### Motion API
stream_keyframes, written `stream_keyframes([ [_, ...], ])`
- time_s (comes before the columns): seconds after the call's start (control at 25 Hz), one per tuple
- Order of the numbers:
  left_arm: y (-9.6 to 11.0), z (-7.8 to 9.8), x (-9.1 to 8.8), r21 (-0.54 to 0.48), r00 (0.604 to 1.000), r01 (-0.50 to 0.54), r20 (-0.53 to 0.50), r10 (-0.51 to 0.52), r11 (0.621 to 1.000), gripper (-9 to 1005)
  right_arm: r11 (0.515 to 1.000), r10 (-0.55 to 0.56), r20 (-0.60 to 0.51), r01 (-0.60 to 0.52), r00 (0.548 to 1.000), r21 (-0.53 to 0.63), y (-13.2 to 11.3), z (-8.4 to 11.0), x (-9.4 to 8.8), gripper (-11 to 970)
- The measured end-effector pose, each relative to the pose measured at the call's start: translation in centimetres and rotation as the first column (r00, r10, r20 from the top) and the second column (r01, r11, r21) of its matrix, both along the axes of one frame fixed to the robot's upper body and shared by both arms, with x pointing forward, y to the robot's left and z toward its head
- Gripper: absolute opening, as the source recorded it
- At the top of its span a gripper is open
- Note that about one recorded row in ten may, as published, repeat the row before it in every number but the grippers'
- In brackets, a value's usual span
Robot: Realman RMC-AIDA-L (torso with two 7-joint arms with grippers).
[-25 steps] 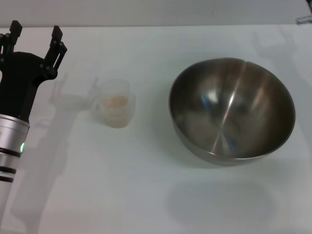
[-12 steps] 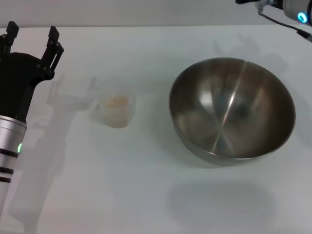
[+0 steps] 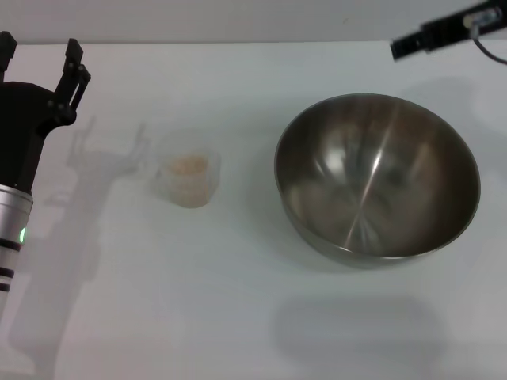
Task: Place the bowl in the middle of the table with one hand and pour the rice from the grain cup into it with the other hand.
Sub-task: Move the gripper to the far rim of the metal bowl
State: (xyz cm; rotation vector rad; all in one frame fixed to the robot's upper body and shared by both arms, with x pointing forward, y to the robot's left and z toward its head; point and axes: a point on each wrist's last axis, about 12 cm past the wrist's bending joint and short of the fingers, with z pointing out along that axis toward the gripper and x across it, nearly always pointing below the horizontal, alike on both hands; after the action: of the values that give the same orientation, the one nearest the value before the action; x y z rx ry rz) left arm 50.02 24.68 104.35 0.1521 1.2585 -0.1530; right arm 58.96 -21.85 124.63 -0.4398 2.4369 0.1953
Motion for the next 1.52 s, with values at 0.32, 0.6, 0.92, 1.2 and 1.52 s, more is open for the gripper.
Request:
stream_keyframes([
  [0.32,0.3,0.1,0.5,0.02,1.0,-0.005,0.006,0.005,1.0,829,0.998,0.042,-0.197,-0.051,0.979,-0.042,-1.6,-2.9,0.0,677],
  [0.6,0.3,0.2,0.6,0.022,1.0,-0.003,0.009,0.003,1.0,829,0.997,0.036,-0.242,-0.05,0.97,-0.052,-2.2,-4.1,-0.3,669],
  [0.92,0.2,0.2,0.6,0.02,1.0,-0.002,0.007,0.002,1.0,829,0.995,-0.006,-0.273,-0.023,0.962,-0.101,-3.4,-5.3,-0.5,660],
  [1.2,0.2,0.2,0.6,0.019,1.0,-0.002,0.005,0.001,1.0,829,0.995,-0.007,-0.303,-0.023,0.953,-0.096,-3.6,-7.0,-0.3,652],
  [1.52,0.1,0.2,0.7,0.019,1.0,0.001,0.006,-0.001,1.0,829,0.996,0.026,-0.321,-0.052,0.947,-0.074,-3.1,-8.4,0.1,643],
])
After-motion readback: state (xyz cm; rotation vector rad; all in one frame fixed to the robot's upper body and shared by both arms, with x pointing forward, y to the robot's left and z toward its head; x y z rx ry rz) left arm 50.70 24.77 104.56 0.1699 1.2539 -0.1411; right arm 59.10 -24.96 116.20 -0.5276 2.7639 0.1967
